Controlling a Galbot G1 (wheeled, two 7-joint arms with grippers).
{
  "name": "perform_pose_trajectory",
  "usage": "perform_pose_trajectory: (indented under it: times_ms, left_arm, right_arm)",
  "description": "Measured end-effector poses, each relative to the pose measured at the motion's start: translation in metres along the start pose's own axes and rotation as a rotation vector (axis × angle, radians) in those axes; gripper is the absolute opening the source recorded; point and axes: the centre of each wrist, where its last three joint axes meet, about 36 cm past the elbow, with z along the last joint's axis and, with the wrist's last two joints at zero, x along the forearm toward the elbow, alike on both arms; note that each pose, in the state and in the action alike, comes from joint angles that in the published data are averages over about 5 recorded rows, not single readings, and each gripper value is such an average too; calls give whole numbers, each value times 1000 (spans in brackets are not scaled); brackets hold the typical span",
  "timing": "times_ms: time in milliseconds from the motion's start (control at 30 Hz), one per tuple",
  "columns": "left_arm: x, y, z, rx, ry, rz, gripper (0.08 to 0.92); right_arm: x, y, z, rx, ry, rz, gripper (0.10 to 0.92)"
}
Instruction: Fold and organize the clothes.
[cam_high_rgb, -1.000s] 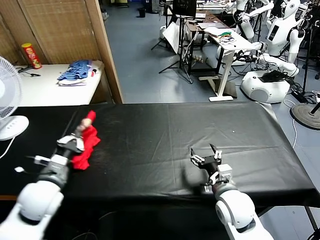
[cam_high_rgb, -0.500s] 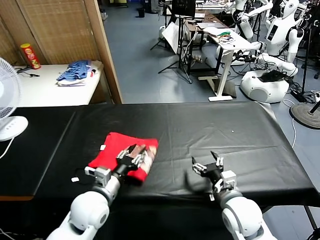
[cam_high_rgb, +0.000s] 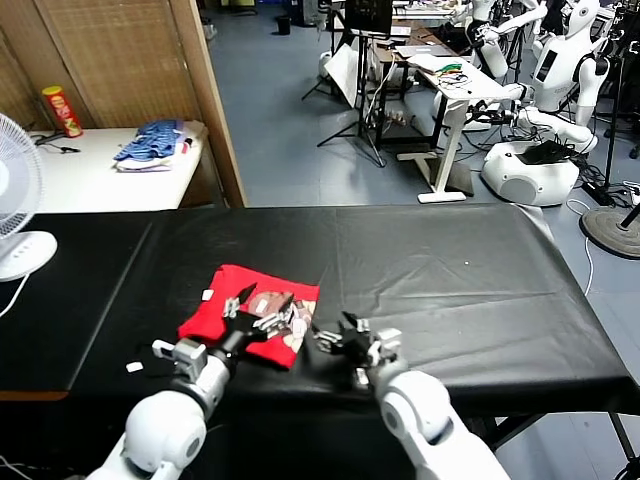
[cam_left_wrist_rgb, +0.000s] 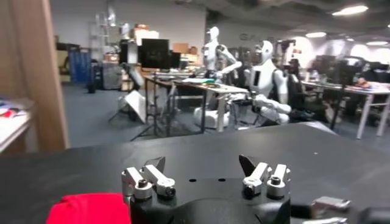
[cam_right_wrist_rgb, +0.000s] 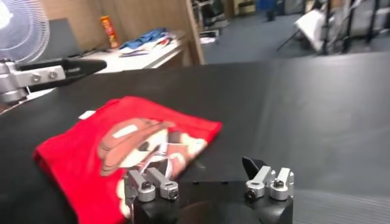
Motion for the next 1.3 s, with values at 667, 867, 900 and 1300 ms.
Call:
perform_pose_trajectory:
  times_ms: [667,867,900,1300]
  left_arm:
    - [16,8,18,6,-54,-93,798]
    - [18,17,36,-26,-119,-129,798]
    - [19,19,39,-38,-126,-133,798]
    - [48,18,48,-19,-22,-220,798]
  right_arm:
    - [-53,-40,-12,308,-119,29,129]
    - [-29,-73,-7,493,-205,76,352]
    - [-23,-75,-4,504,-217,88,402]
    - [89,-55,41,361,-294,294,795]
